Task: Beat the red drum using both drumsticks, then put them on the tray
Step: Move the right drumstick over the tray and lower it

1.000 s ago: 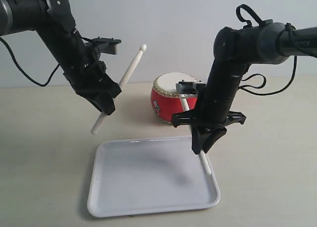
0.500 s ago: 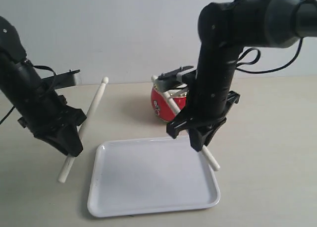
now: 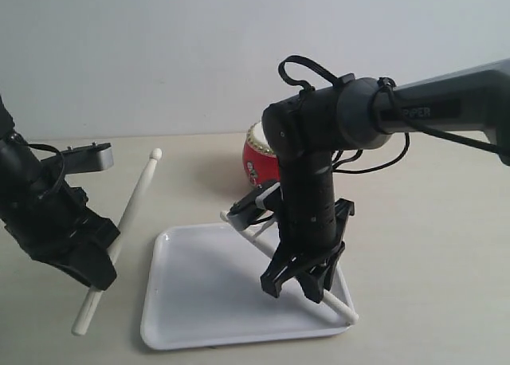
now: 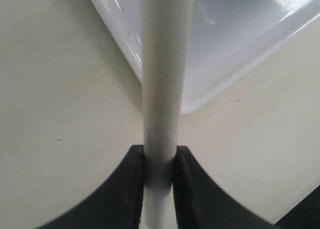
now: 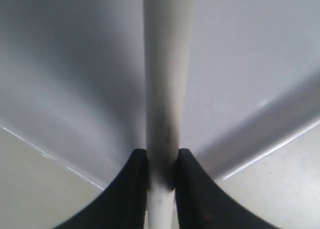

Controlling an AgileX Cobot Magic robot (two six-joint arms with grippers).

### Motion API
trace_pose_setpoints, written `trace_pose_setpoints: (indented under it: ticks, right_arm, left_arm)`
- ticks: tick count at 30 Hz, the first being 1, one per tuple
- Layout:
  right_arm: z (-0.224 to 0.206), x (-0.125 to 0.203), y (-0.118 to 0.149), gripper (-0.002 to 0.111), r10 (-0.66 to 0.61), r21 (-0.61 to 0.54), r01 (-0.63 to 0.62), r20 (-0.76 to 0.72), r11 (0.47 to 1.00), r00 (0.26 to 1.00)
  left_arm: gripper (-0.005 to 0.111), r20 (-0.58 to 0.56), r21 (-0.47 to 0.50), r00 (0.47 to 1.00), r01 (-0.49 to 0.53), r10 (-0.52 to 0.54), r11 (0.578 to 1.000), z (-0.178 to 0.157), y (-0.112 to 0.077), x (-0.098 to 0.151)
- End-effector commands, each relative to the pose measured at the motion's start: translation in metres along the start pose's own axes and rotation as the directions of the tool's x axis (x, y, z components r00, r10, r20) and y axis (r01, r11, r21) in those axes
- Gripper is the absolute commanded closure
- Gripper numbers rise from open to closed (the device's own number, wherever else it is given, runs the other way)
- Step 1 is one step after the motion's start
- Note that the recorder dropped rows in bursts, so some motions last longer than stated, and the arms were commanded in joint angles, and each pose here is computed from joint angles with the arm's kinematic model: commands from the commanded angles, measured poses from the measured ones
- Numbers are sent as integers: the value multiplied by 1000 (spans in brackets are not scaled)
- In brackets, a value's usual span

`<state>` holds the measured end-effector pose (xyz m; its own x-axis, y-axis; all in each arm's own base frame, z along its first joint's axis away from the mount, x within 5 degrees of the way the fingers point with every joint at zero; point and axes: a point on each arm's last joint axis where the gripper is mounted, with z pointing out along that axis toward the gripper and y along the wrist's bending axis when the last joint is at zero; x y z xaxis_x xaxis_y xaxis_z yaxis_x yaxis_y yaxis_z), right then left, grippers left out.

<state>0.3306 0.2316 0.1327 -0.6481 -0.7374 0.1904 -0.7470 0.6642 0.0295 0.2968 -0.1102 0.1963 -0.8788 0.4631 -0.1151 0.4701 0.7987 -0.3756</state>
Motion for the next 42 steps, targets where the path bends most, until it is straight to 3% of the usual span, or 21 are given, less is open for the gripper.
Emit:
trace_pose_setpoints:
  ticks: [1,7,11,17,35,42]
  right_arm:
    - [-6,-7,-1,108,-21,9,21,33,1000,999]
    - [-12,-16,3,108,-11,-48,15,82,999,997]
    - [-3,-19,7,108,63,-100,-57,64,993,996]
    - [-2,-20,4,108,112,-79,-108,54,991,992]
    - [11,-23,3,108,96,-73,-94,25,993,995]
    - [11,-23,3,95,96,-73,-94,25,993,995]
  left_arm:
    - [107,43,-14,999,-2,3,1000,-3,0,-2]
    - [107,74,-28,997,-2,4,1000,-3,1,-4]
    - [107,74,-28,997,-2,4,1000,-3,1,-4]
    - [107,74,-28,997,0,2,1000,-3,1,-4]
    - [107,86,-35,996,-4,6,999,-3,2,-6]
    - [107,85,-30,996,0,2,1000,-3,1,-6]
